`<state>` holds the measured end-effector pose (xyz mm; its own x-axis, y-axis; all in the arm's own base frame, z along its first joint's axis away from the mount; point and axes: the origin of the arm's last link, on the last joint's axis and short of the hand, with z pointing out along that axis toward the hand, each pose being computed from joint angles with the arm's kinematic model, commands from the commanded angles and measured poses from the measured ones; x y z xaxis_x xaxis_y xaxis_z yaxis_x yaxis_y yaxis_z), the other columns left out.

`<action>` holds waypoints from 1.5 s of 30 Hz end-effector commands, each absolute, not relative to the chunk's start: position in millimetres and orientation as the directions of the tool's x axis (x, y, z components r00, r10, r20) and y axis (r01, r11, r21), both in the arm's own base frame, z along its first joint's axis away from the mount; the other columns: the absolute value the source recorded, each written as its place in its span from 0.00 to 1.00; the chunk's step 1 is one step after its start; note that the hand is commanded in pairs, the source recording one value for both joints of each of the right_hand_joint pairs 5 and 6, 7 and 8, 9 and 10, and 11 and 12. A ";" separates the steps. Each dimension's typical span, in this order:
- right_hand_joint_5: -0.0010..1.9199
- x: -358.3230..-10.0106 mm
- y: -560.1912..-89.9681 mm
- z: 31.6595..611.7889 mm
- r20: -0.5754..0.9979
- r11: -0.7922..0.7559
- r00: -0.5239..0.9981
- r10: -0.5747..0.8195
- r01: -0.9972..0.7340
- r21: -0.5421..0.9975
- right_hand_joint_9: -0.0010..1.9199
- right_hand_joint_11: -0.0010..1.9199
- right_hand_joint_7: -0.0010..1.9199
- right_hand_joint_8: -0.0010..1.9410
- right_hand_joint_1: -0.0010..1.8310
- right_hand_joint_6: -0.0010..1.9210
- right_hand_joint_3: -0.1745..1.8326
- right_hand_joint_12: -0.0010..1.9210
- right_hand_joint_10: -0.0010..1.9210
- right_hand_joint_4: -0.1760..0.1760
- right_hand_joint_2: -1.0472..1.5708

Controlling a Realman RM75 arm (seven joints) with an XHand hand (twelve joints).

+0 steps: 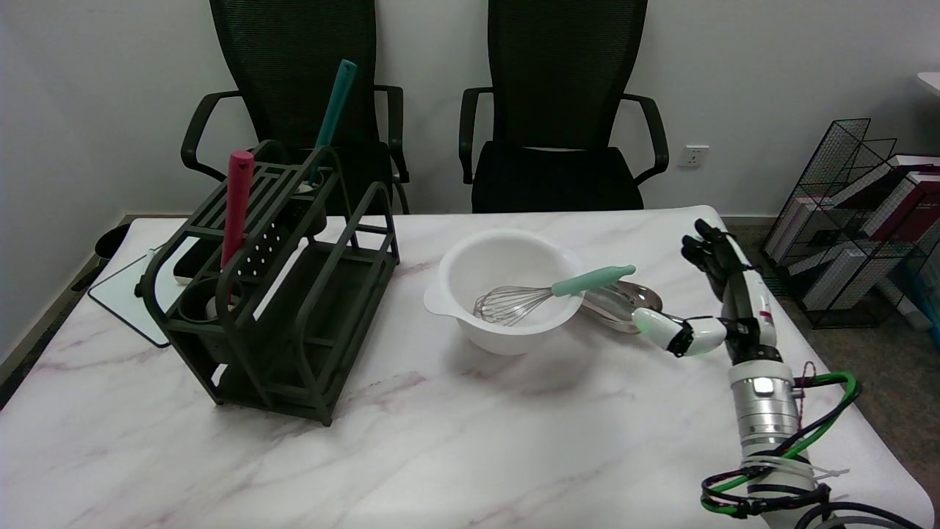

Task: Pick up the whisk.

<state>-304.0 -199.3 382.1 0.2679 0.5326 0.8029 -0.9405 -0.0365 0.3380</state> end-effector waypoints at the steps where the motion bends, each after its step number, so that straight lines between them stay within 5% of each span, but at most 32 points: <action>1: 0.10 -306.6 -200.2 321.8 0.914 -0.197 -0.110 0.390 -0.980 -0.034 0.16 0.09 0.17 0.17 0.58 0.10 0.68 0.09 0.16 0.50 0.27; 11: 0.06 -337.6 -221.9 315.5 0.894 -0.196 -0.166 0.415 -0.976 -0.090 0.13 0.07 0.14 0.13 0.54 0.06 0.53 0.07 0.13 0.50 0.34; 45: 0.07 -367.1 -286.4 300.1 0.882 -0.219 -0.238 0.406 -0.963 -0.159 0.10 0.00 0.12 0.12 0.50 0.07 0.49 0.00 0.10 0.50 0.39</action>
<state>-355.7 -265.3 315.4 -0.2048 0.4258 0.8814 -0.9649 -0.2390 -0.1087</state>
